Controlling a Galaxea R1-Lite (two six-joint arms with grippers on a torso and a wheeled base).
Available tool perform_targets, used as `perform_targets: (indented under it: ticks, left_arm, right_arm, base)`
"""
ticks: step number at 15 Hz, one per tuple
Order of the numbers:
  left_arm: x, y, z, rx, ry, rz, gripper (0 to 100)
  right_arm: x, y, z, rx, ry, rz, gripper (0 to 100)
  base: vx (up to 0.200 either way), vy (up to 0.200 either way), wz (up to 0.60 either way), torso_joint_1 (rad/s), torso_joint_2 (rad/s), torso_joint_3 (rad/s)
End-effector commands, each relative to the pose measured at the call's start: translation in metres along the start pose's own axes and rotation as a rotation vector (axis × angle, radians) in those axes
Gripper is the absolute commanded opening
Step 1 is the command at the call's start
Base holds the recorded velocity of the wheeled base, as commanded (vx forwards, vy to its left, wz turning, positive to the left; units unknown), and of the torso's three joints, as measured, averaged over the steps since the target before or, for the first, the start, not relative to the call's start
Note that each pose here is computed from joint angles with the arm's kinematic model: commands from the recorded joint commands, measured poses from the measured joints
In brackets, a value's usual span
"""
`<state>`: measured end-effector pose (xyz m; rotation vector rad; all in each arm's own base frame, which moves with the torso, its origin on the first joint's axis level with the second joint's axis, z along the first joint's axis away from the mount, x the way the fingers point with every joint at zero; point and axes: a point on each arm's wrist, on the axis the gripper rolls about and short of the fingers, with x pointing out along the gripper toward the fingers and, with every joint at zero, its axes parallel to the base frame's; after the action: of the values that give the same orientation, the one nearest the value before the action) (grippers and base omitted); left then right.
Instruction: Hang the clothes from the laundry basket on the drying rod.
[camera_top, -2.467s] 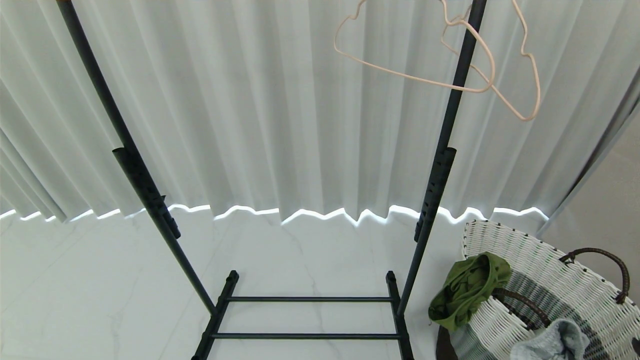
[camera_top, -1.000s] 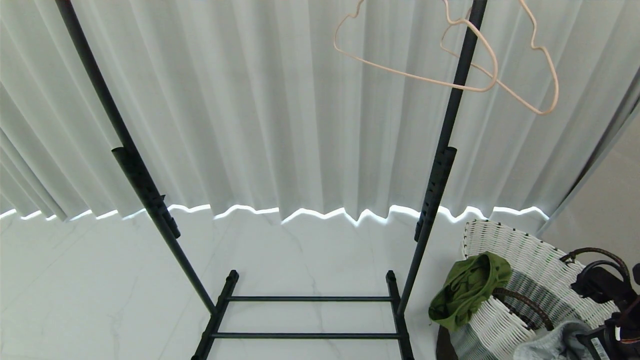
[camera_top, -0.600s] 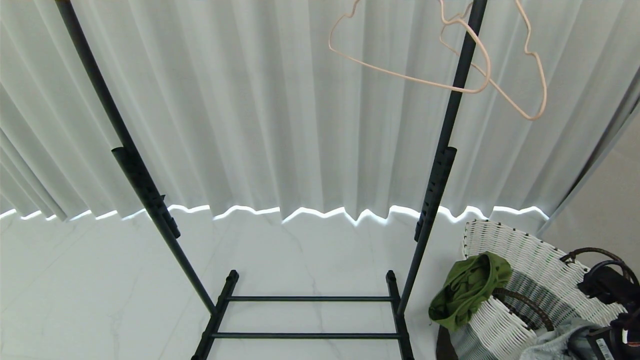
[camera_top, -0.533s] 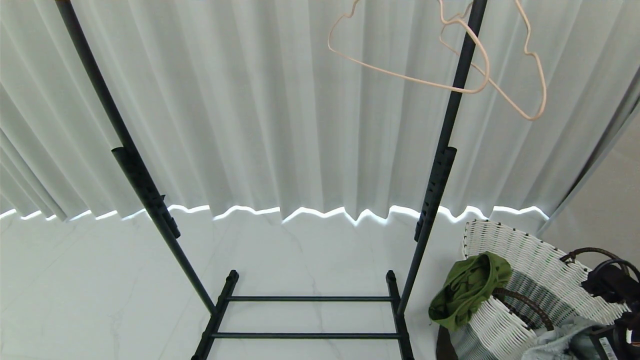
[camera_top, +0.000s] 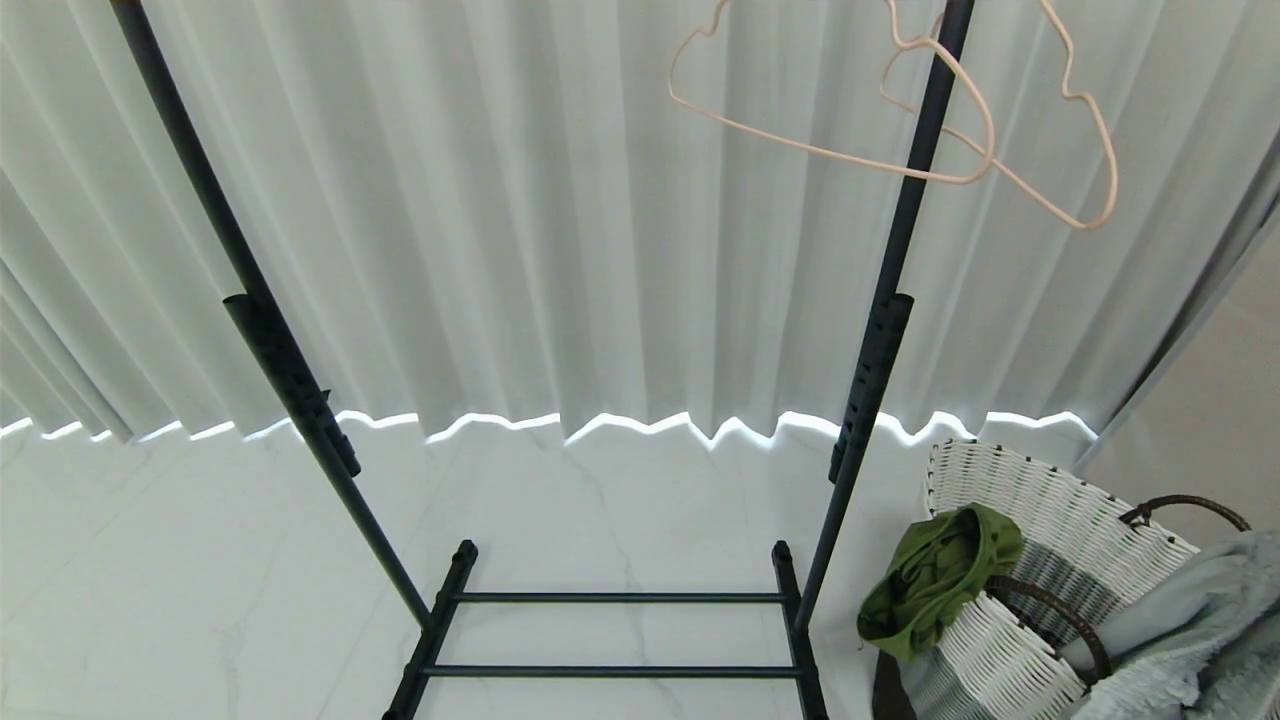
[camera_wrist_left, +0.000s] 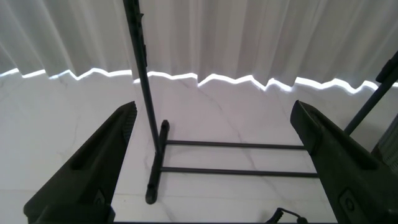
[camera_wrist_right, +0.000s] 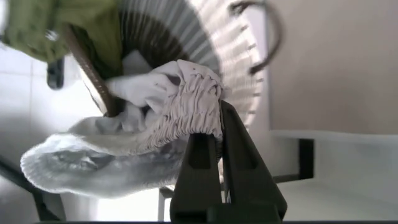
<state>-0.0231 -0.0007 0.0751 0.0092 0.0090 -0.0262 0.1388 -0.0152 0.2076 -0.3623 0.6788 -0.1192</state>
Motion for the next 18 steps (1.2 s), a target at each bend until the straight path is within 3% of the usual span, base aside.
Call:
perform_targets:
  ticks: [1, 8, 12, 18]
  left_arm:
    - [0.000, 0.000, 0.000, 0.000, 0.000, 0.000, 100]
    - [0.000, 0.000, 0.000, 0.001, 0.002, 0.000, 100]
    - [0.000, 0.000, 0.000, 0.009, 0.002, 0.000, 100]
    - [0.000, 0.000, 0.000, 0.009, 0.002, -0.001, 100]
  right_arm:
    - [-0.058, -0.010, 0.006, 0.007, -0.173, -0.044, 0]
    - [-0.081, -0.009, -0.005, -0.156, -0.234, -0.072, 0]
    - [-0.083, -0.009, -0.005, -0.168, -0.241, -0.077, 0]
    - [-0.086, -0.010, -0.005, -0.184, -0.254, -0.085, 0]
  base:
    - [0.000, 0.000, 0.00, 0.000, 0.00, 0.000]
    - [-0.171, 0.000, 0.00, 0.001, 0.00, 0.003]
    - [0.000, 0.000, 0.00, 0.000, 0.00, 0.000]
    - [0.000, 0.200, 0.00, 0.002, 0.01, 0.001]
